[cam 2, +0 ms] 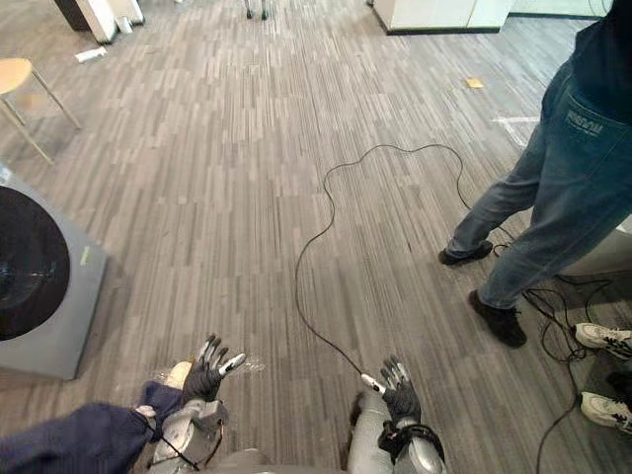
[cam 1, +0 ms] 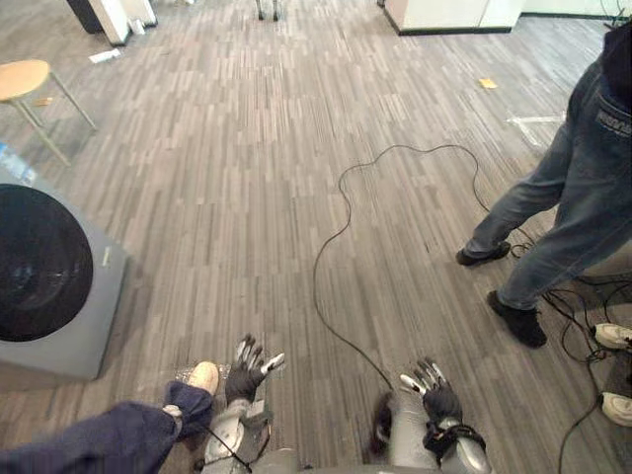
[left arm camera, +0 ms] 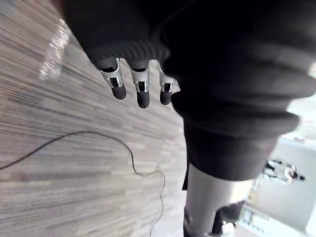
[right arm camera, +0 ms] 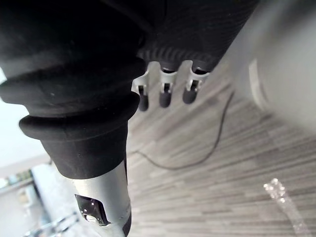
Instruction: Organize washtable
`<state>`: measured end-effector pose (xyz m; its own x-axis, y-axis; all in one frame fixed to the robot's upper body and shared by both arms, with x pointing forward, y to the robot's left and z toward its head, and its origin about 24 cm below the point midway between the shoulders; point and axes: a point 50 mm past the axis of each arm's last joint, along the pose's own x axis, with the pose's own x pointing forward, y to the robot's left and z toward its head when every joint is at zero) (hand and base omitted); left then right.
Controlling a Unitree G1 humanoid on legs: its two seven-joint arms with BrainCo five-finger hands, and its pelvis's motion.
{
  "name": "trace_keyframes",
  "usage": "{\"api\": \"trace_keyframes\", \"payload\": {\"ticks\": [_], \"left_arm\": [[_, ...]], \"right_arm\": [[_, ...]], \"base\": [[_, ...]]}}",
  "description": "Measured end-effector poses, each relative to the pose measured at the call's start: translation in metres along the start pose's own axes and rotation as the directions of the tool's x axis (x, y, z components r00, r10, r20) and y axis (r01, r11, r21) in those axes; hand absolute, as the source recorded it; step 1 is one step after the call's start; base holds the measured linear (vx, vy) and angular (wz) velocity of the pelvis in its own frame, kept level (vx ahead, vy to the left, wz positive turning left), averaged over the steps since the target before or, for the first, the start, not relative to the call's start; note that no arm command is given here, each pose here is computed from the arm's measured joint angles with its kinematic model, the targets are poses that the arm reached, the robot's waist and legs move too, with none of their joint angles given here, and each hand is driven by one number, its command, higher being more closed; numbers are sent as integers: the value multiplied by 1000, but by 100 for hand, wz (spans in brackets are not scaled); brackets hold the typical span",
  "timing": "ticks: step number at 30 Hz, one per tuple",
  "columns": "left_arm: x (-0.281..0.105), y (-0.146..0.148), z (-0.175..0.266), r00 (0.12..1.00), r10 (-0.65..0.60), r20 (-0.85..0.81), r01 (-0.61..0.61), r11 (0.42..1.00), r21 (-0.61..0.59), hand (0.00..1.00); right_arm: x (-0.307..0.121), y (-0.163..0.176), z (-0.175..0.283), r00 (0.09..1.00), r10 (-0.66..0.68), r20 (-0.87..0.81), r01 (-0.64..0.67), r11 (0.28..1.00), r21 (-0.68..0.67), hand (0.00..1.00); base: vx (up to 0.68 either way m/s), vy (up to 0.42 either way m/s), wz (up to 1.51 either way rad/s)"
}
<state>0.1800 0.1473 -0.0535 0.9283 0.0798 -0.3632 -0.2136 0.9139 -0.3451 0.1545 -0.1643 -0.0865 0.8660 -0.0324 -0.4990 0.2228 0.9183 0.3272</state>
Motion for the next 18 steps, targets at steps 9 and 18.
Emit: {"api": "trace_keyframes", "payload": {"ticks": [9, 18], "left_arm": [[-10, -10, -20, 997, 1, -71, -10, 992, -124, 0], [-19, -4, -5, 1000, 21, 0, -21, 986, -165, 0]], "right_arm": [[21, 31, 25, 988, 137, 71, -134, 990, -47, 0], [18, 22, 15, 994, 107, 33, -107, 994, -25, 0]], "base": [[684, -187, -22], [623, 230, -69]]}}
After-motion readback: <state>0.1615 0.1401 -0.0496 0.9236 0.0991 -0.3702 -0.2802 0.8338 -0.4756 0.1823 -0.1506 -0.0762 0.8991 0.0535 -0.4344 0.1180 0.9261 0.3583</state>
